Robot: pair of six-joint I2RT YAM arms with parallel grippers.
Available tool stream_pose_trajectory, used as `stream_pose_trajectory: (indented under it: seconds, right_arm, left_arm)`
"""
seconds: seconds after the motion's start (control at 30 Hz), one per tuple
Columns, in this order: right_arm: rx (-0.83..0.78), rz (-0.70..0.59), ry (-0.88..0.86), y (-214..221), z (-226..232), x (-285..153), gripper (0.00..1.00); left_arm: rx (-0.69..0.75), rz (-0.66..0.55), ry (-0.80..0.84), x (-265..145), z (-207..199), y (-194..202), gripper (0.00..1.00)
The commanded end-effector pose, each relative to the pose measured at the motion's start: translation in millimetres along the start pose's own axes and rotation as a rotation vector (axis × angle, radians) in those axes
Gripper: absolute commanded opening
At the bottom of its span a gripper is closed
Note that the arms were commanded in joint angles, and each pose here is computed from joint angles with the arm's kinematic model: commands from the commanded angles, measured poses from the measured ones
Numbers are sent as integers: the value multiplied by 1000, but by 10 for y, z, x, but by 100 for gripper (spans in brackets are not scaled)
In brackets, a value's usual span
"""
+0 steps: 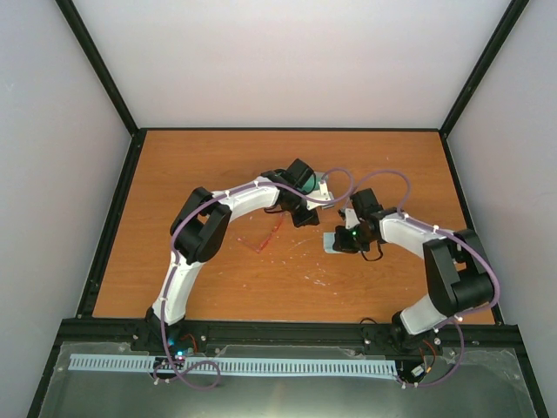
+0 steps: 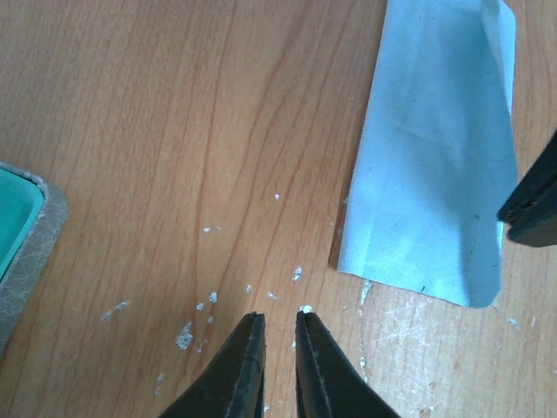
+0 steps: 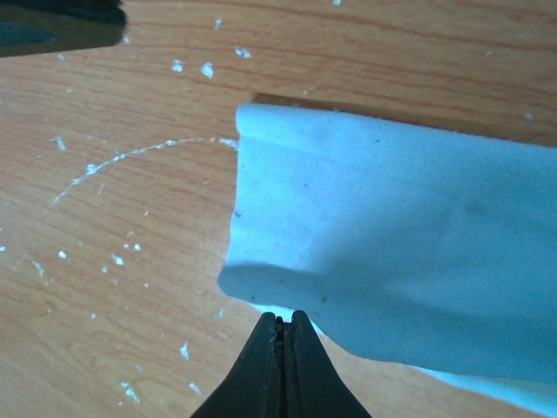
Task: Organize the sunglasses
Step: Adjust the glasses cleaning cloth at the center of the board, then pick up the glasses cleaning cloth from the center of the board.
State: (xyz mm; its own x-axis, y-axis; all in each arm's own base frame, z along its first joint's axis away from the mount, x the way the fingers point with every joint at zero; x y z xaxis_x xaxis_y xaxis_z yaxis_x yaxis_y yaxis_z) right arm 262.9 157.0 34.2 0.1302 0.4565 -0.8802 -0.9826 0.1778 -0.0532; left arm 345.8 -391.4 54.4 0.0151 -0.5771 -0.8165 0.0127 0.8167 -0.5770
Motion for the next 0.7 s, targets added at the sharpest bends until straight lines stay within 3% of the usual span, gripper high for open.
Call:
stream_pose_trajectory:
  seconds: [0.0, 0.13, 0.2, 0.33, 0.43, 0.67]
  right_arm:
    - [-17, -26, 4, 50, 30, -143, 3]
    - [0, -96, 10, -8, 44, -289, 7]
    - [36, -175, 52, -98, -53, -395, 25]
    - [179, -290, 127, -287, -427, -546, 44]
    - [248, -323, 168, -390, -698, -595, 48]
    - [233, -320, 171, -654, -863, -563, 50]
  left_arm:
    - [9, -43, -11, -112, 32, -110, 16]
    - [10, -50, -11, -99, 38, -126, 22]
    - [11, -54, -9, -89, 39, -136, 22]
    - [9, -58, 5, -50, 19, -167, 26]
    - [14, -57, 14, -9, -16, -193, 31]
    - [30, -64, 37, 65, -71, -261, 35]
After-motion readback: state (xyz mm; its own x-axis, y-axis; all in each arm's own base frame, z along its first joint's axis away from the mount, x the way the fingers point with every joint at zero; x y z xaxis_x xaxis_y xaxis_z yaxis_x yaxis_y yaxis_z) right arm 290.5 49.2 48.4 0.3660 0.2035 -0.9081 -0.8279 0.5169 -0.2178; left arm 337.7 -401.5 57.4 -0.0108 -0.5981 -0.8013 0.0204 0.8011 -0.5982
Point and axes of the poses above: each gripper's point midway between its finger pads, its own x axis out along the fingers, its own z axis along the line the jaws close on, y = z × x, the point moved 1 cm from there along -x, back along the fingers, and after that the axes turned 15 degrees about x, right-handed, at the moved point
